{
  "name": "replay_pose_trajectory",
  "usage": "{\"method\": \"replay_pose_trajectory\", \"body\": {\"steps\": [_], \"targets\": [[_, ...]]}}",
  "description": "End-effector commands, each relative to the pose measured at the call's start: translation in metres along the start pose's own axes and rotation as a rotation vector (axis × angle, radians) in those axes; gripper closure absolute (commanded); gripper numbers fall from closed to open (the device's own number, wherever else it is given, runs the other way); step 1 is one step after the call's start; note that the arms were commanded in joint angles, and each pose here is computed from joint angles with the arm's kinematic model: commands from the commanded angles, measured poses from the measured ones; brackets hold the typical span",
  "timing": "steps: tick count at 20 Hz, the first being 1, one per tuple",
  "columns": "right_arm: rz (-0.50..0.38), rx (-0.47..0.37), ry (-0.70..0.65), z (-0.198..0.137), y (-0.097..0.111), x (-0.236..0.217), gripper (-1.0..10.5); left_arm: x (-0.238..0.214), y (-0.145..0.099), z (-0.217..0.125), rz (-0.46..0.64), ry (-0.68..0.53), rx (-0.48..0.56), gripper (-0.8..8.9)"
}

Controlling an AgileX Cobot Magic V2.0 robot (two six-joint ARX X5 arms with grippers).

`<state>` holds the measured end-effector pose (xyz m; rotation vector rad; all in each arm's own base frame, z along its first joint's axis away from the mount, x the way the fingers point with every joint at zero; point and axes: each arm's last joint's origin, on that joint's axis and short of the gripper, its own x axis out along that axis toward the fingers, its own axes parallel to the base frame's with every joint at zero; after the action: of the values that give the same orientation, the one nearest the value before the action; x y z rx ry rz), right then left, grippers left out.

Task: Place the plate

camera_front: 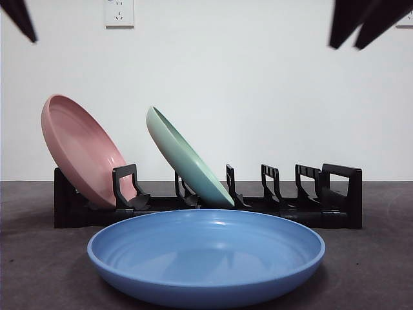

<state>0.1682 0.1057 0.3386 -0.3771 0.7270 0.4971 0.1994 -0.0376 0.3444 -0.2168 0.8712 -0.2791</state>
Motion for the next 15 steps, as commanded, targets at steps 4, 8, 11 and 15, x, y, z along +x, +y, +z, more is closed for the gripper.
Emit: {"method": "replay_pose_trajectory", "body": {"steps": [4,8,11,15], "targets": [[-0.002,0.043,-0.015,-0.001,-0.007,-0.01,6.6,0.029,-0.017,0.058,0.123,-0.018,0.049,4.53],[-0.001,0.043,-0.008,-0.002,-0.007,-0.009,6.6,0.063,-0.019,0.078,0.197,0.02,0.073,4.53],[-0.002,0.043,-0.008,-0.002,-0.007,-0.009,6.6,0.089,-0.014,0.079,0.229,0.075,0.077,4.53],[-0.002,0.055,-0.008,-0.002,-0.007,-0.009,6.6,0.104,-0.011,0.078,0.239,0.112,0.074,4.96]]}}
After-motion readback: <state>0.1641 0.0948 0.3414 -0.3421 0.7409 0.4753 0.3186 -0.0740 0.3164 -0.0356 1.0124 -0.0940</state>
